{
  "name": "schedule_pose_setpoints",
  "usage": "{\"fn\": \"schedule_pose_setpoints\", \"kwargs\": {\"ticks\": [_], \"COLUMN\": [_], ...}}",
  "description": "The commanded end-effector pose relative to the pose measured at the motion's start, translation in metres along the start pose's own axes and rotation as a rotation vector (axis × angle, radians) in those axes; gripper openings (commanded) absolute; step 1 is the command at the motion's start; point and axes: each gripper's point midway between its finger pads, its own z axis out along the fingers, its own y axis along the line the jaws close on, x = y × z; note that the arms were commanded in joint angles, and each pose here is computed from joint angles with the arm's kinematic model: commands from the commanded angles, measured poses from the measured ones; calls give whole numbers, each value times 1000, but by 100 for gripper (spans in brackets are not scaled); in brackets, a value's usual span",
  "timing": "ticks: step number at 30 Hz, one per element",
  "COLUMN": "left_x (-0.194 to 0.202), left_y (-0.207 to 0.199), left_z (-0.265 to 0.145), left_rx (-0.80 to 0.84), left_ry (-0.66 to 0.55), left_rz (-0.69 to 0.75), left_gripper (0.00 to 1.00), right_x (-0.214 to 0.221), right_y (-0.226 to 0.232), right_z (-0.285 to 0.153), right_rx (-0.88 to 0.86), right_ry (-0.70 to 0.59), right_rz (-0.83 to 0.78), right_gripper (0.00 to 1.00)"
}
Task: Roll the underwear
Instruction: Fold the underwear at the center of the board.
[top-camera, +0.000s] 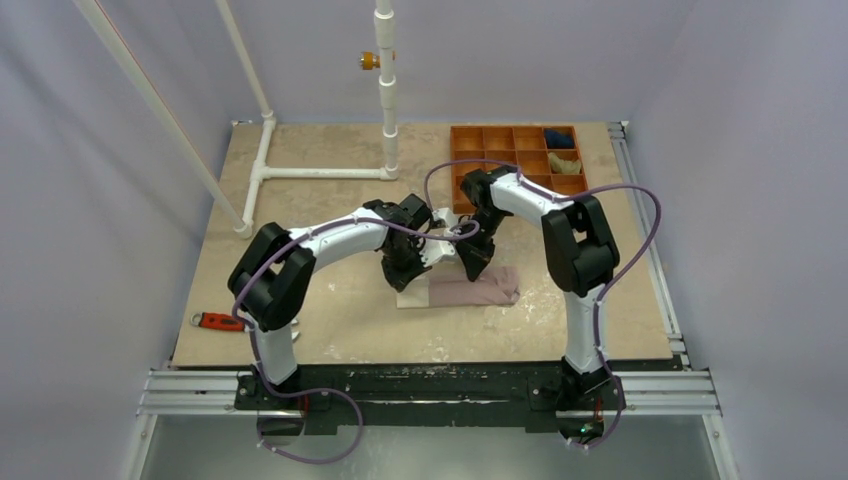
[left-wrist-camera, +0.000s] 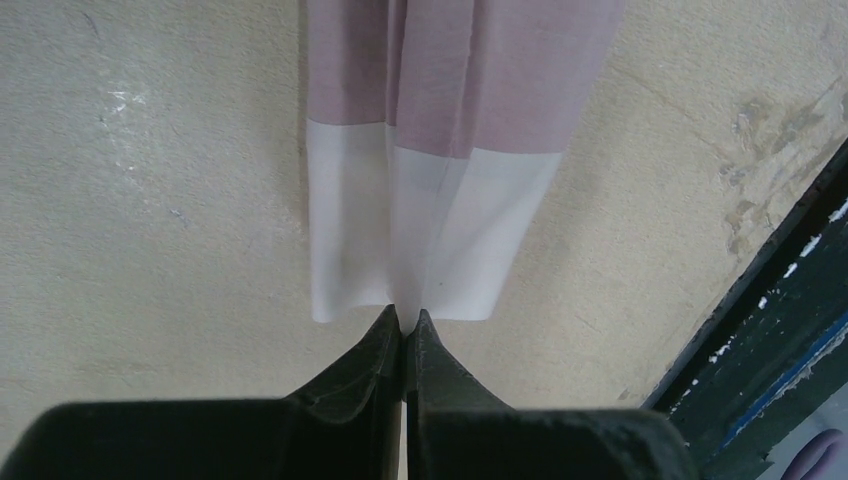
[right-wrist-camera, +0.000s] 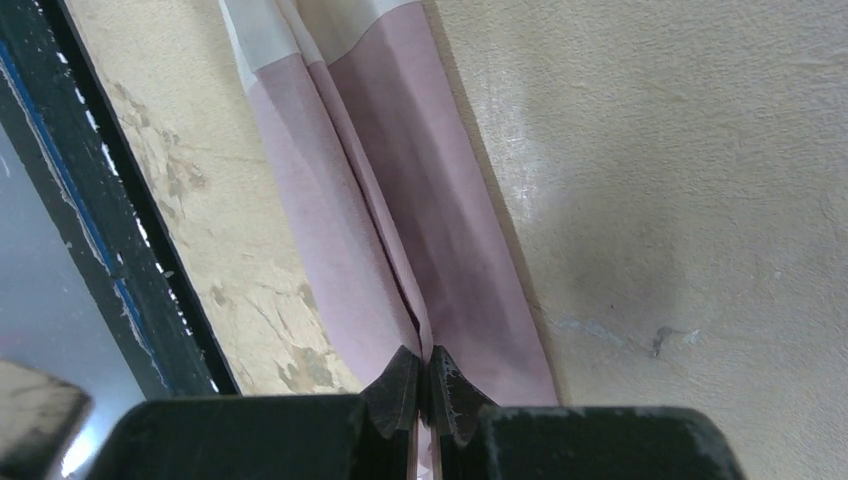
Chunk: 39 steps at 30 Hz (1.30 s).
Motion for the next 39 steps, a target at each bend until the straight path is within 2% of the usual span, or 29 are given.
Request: {"fn": "schedule_pose_setpoints", "kwargs": {"ticks": [1,13,24,27,33,39], "left_x": [-3,9,18,22,27,28], "left_y": [13,16,15,16,13,13], "left_z": [-5,5,6,8,11,12], "left_rx": [-43,-44,-43,-40,-29,-27], "left_ry": [23,90,137,163,188,194], "left_rz": [-47,-81,-93,-101,-110,-119], "left_gripper": [0,0,0,0,0,0], "right_x": [-5,-11,-16,-18,-22,-29], "right_y": [-8,-13,-12,-14,-18,-18], "right_z": [-10,-9,-8,-9,-10,-15], "right_rx": [34,21,-5,5,31,47], "right_ry": [-5,-20,-32,-41,-53,-91], "right_rz": [-30,-25,-20,-15,-11,-23], "right_gripper": [0,0,5,10,27,31]}}
